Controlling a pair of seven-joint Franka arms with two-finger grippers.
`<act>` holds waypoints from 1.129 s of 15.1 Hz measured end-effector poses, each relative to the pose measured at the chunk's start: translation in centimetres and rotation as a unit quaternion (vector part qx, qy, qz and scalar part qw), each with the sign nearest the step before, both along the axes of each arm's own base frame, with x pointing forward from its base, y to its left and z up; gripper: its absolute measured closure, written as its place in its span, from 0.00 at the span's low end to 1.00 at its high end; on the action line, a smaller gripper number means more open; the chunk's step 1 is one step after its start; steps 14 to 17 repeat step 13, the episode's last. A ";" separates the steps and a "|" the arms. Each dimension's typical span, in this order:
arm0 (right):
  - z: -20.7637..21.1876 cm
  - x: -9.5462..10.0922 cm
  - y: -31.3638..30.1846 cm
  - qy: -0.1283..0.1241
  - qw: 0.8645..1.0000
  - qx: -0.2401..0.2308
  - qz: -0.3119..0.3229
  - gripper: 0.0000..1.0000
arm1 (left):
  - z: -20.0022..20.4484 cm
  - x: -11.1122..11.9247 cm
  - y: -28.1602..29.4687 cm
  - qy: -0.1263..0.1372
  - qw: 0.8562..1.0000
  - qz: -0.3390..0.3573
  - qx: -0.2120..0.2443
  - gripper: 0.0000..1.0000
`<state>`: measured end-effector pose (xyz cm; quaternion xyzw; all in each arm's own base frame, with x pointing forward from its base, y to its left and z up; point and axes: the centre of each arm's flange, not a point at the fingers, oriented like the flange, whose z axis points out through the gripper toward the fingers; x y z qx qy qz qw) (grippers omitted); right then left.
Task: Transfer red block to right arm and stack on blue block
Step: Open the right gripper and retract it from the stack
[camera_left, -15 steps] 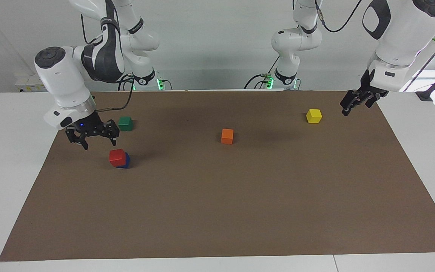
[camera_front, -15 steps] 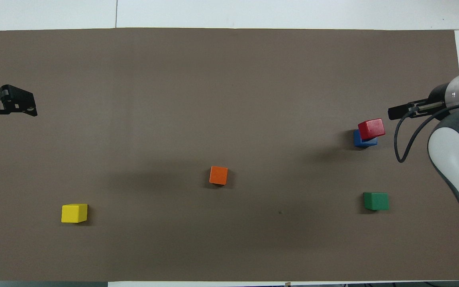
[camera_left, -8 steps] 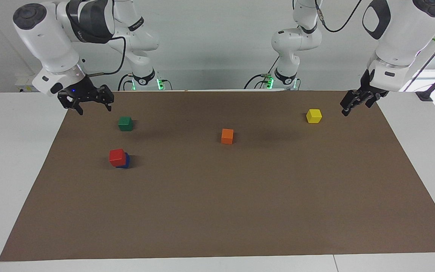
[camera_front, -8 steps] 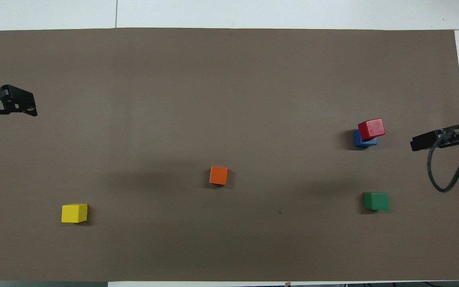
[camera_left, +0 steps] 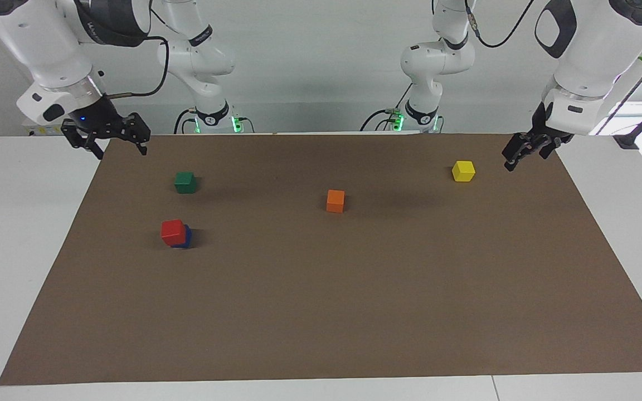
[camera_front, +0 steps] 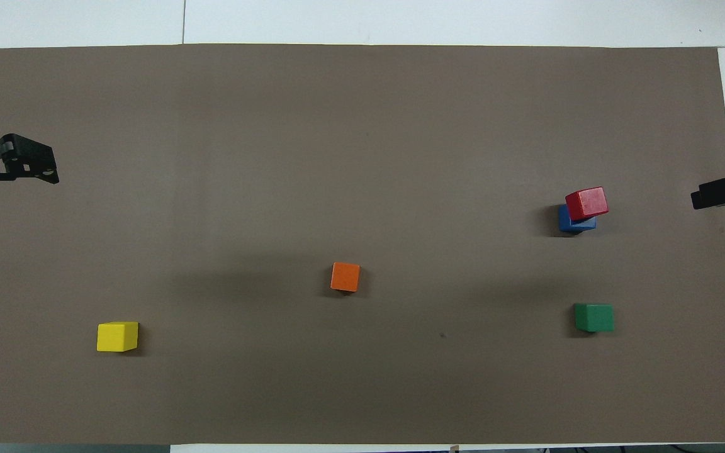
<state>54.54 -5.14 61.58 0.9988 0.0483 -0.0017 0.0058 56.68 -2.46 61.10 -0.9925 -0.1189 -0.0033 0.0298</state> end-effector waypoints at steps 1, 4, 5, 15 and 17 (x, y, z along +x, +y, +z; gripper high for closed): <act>0.1 0.2 0.1 -0.003 1.000 -0.005 0.003 0.00 | 0.0 0.0 0.0 0.000 1.000 0.000 0.000 0.00; 0.1 0.4 0.4 -0.004 1.000 -0.007 0.005 0.00 | 0.0 0.0 0.0 0.000 1.000 0.000 0.000 0.00; 0.1 0.4 0.3 -0.004 1.000 -0.007 0.005 0.00 | 0.0 0.0 0.0 0.000 1.000 0.000 0.000 0.00; 0.0 0.3 -0.1 -0.003 1.000 -0.007 0.001 0.00 | 0.0 0.0 0.0 0.000 1.000 0.000 0.000 0.00; 0.0 0.3 -0.1 -0.003 1.000 -0.007 0.001 0.00 | 0.0 0.0 0.0 0.000 1.000 0.000 0.000 0.00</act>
